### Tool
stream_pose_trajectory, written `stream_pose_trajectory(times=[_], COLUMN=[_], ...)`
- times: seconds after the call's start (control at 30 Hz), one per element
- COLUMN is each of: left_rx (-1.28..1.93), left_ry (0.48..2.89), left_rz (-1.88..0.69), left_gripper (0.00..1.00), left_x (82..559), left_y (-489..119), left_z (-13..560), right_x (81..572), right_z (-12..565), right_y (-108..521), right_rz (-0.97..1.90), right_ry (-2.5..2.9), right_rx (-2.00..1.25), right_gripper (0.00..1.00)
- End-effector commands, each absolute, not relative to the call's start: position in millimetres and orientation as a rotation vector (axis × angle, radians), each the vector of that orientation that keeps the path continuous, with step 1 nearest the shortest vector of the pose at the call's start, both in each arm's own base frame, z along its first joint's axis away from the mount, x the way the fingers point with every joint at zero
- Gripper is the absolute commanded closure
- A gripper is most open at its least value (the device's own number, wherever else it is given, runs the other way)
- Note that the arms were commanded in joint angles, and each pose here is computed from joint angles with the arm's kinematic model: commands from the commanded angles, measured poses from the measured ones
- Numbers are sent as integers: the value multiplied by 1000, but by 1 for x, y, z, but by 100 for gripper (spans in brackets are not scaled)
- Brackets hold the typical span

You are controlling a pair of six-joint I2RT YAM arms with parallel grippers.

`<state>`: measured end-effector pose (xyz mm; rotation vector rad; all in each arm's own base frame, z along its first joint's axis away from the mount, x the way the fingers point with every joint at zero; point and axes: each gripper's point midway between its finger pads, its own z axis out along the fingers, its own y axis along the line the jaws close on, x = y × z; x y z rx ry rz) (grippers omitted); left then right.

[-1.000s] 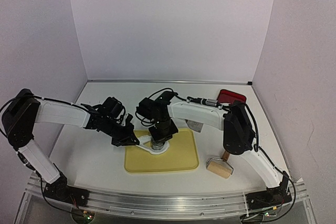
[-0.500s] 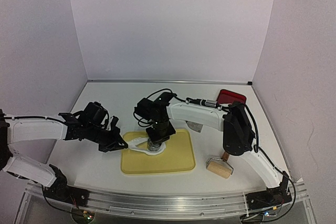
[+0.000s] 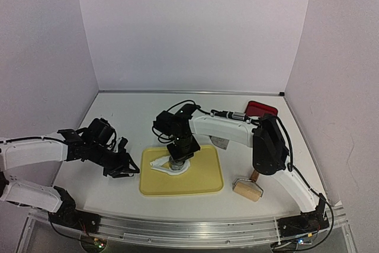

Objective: Roll out the dumpling wrappers from the dough

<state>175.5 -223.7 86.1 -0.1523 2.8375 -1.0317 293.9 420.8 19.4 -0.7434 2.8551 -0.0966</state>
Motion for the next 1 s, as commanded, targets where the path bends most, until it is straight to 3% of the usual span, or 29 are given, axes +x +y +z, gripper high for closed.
stream_pose_trajectory(times=[0.0, 0.23, 0.33, 0.63, 0.97], left_rx=[-48, 23, 80, 328, 514], left_ry=[2803, 2780, 2780, 2779, 2752], left_rz=[-1123, -1116, -1098, -851, -913], left_gripper=[64, 60, 52, 42, 39], left_x=[196, 236, 249, 291, 286], left_y=[-249, -269, -279, -286, -301], left_z=[96, 91, 88, 62, 40], right_x=[265, 261, 261, 258, 258], right_z=[-55, -56, -56, -58, -58], right_y=[341, 350, 354, 366, 372], right_rz=[-522, -433, -408, -317, -280], right_ry=[3073, 3108, 3113, 3141, 3147], right_rx=[-828, -800, -796, -797, -807], right_gripper=[100, 100, 100, 100, 100])
